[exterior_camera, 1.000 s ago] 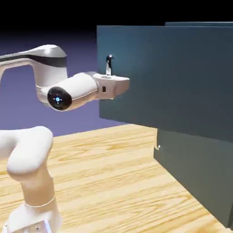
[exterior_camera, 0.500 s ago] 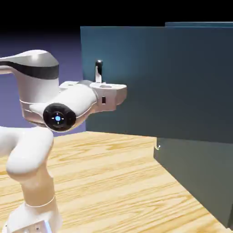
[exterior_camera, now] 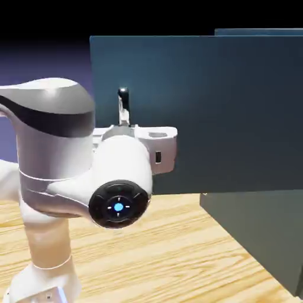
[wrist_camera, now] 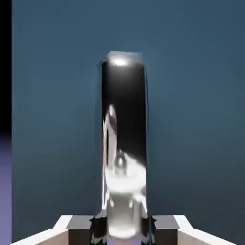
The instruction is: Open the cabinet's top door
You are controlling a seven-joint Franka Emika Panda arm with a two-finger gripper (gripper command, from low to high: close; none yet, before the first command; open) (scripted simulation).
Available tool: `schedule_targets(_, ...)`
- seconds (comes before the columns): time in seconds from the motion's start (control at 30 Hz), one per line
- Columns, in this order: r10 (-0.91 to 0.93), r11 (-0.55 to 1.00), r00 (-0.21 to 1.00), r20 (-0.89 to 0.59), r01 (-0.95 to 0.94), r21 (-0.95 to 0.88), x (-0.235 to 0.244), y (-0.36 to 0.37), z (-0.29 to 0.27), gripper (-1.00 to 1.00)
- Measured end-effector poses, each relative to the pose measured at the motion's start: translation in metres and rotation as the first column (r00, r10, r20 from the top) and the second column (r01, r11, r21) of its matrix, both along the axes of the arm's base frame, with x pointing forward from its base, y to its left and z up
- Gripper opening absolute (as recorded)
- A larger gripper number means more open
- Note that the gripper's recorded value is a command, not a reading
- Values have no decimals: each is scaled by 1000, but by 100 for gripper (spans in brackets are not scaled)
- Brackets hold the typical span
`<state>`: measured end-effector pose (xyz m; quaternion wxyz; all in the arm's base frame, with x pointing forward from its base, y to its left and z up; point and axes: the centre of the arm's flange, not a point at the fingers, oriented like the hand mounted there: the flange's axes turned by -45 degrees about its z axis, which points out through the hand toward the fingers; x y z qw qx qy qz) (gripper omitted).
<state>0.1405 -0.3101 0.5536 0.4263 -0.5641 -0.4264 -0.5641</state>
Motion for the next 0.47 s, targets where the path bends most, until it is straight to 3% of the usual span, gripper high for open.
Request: schedule_targets(0.47, 228, 974, 974, 0, -228, 0, 15, -114, 0, -100)
